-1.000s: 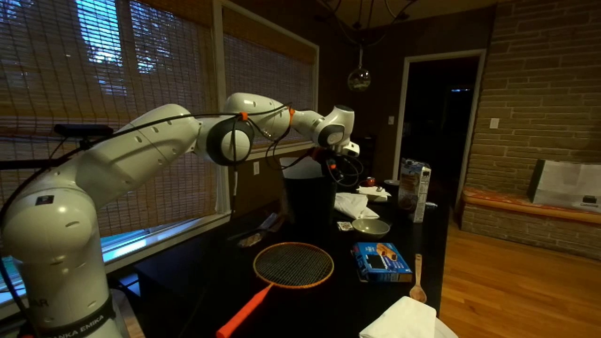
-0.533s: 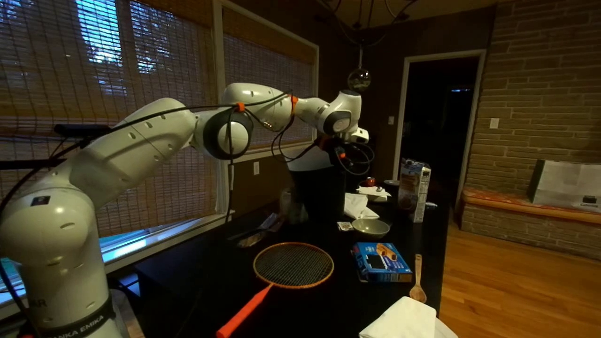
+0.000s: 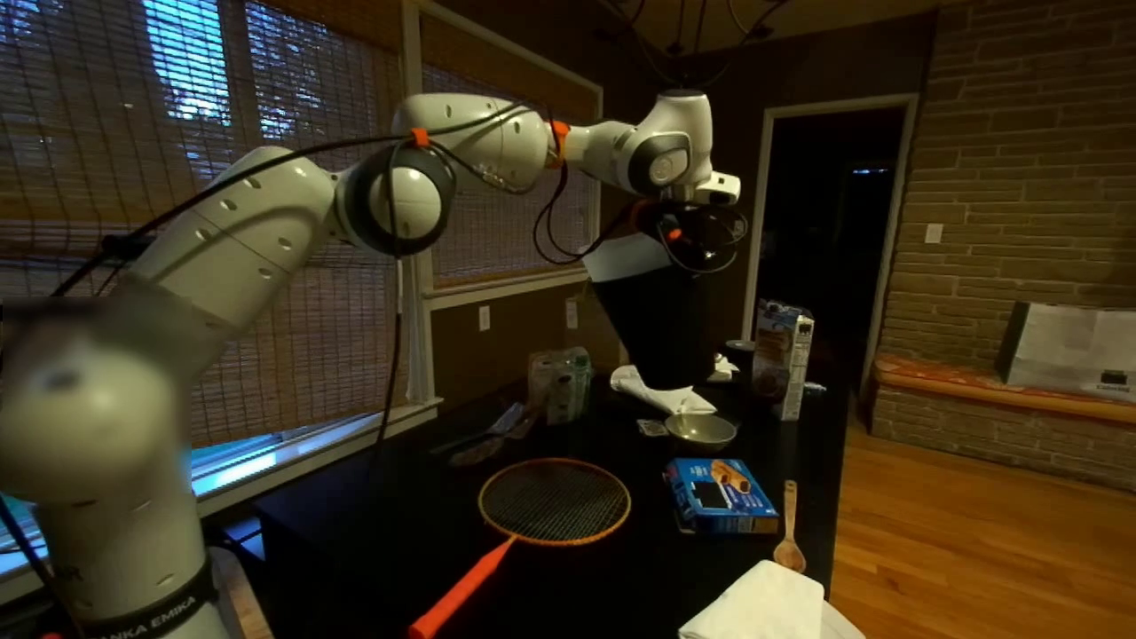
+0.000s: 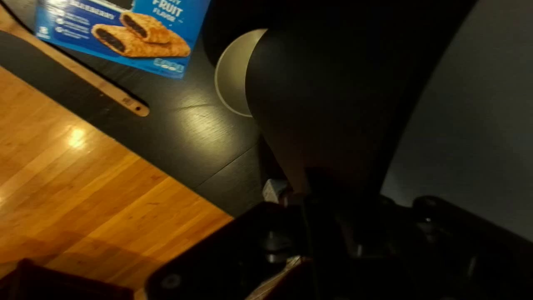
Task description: Move the black bucket to the right
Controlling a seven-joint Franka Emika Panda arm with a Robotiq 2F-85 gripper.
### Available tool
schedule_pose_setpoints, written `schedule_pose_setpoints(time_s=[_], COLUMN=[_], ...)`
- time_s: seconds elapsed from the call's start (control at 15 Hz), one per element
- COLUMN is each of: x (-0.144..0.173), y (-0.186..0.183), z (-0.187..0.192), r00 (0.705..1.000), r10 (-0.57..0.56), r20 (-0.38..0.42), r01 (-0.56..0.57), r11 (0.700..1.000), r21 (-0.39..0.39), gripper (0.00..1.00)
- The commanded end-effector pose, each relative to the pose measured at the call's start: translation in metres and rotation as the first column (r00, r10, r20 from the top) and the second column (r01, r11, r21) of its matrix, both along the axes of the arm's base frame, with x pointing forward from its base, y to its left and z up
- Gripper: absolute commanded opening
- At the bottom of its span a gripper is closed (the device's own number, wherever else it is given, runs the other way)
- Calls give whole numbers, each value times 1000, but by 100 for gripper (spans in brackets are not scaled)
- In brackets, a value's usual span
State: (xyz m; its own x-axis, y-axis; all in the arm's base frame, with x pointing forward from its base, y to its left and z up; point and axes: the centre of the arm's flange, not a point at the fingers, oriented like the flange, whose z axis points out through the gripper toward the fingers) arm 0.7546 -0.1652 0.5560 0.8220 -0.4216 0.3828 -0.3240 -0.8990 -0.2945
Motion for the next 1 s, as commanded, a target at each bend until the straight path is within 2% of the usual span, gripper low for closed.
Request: schedule_pose_setpoints(time_s=[0.0, 0.07, 0.27, 0.33, 0.4, 0.53, 0.73, 0.93], x=[-9, -15, -11, -8, -14, -46, -93, -120], y=[-11, -18, -17, -14, -18, -39, -67, -87], z=[10, 15, 0, -8, -15, -27, -27, -17], r00=[999, 998, 998, 998, 997, 983, 944, 904], r10=[-50, -64, -53, -47, -68, -180, -329, -425], r20=[4, -1, -27, -36, -46, -45, -20, 30], r01=[50, 64, 52, 47, 68, 179, 328, 426], r11=[999, 998, 999, 999, 998, 984, 944, 905], r21=[-7, -13, -12, -10, 1, -24, -30, -8], gripper=[2, 8, 8, 2, 2, 2, 2, 2])
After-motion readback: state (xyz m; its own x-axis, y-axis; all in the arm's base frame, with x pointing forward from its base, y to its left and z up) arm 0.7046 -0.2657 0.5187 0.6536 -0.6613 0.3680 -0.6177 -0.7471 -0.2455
